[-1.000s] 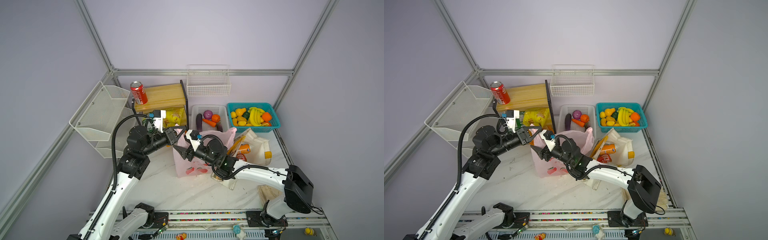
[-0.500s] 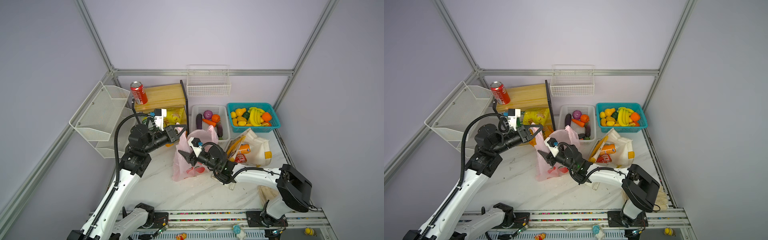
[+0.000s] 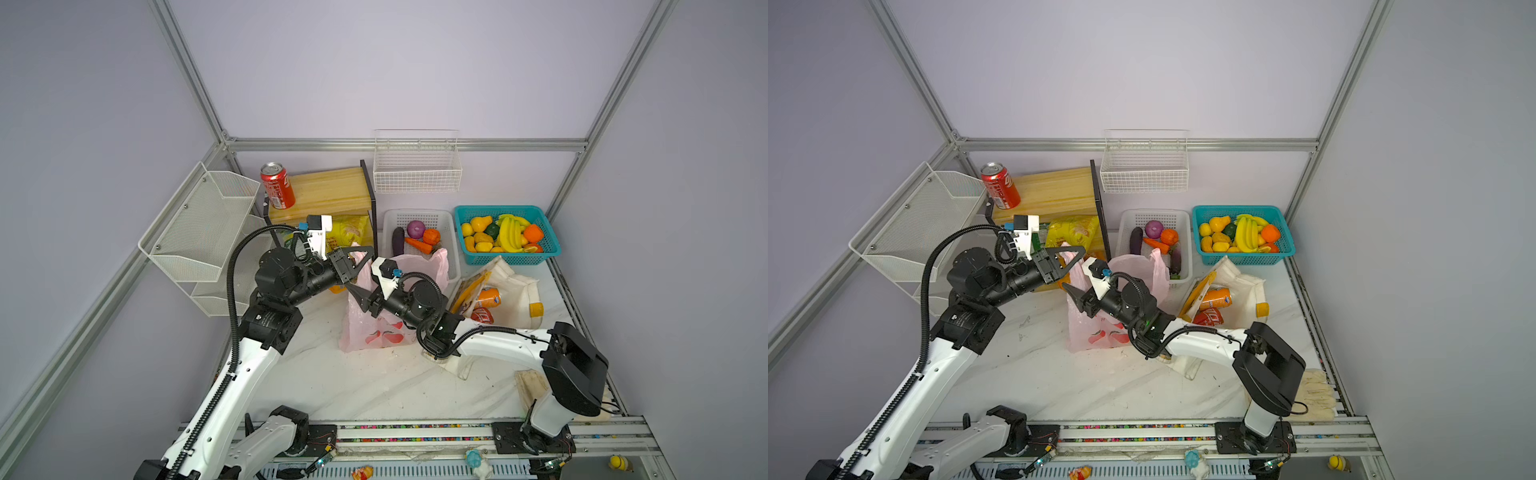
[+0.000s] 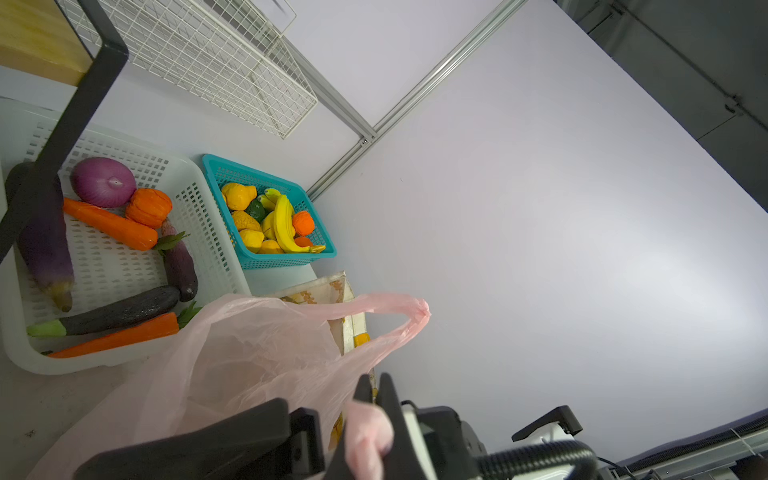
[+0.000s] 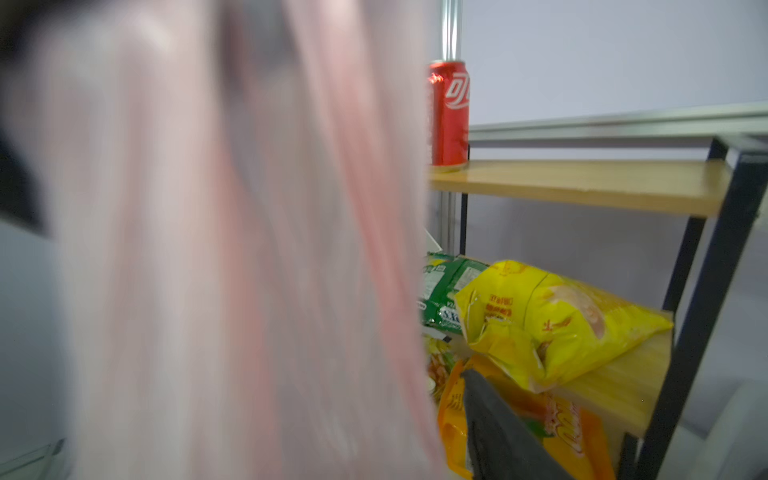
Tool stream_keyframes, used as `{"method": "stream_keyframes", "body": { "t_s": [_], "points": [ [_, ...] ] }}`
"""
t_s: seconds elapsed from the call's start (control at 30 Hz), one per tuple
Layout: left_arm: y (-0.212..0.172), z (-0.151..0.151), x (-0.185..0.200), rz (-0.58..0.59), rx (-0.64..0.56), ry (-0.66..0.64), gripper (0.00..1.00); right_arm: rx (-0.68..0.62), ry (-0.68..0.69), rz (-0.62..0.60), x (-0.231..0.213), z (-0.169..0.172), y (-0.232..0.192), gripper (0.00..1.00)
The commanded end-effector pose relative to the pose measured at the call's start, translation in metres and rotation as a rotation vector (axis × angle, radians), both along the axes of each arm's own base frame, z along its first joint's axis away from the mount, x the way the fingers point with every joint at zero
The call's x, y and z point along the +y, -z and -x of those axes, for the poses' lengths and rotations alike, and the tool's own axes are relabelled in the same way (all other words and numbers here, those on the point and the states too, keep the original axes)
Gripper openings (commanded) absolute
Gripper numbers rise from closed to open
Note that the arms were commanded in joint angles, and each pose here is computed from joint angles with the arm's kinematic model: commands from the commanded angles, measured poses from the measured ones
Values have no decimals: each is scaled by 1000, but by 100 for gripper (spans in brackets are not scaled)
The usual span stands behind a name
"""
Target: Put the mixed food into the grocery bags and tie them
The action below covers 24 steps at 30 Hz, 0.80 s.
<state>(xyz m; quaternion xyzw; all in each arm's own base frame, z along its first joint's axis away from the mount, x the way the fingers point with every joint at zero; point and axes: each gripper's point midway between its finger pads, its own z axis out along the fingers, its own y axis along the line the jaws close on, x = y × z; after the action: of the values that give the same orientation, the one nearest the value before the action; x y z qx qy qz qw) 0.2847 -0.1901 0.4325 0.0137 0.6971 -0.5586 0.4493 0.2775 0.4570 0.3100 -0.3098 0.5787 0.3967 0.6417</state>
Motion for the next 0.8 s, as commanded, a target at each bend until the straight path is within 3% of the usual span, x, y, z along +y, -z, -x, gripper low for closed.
{"method": "stream_keyframes", "body": {
  "t_s": [0.0,0.17,0.33,0.47,0.6,0.77],
  "points": [
    [-6,1,6,28,-26,-10,0,30,15,39,0,-2,37,47],
    [-3,-7,13,43,-16,-21,0,57,19,49,-12,5,42,47],
    [2,-19,19,30,-9,-37,0,85,38,118,-24,8,32,80],
    [8,-30,28,-2,-4,-72,0,109,30,256,-33,15,27,97],
    [9,-38,37,-37,-8,-109,0,132,20,384,-47,25,15,97],
    [14,-46,45,-87,-11,-165,0,105,-53,392,-60,47,-35,97]
  ]
}}
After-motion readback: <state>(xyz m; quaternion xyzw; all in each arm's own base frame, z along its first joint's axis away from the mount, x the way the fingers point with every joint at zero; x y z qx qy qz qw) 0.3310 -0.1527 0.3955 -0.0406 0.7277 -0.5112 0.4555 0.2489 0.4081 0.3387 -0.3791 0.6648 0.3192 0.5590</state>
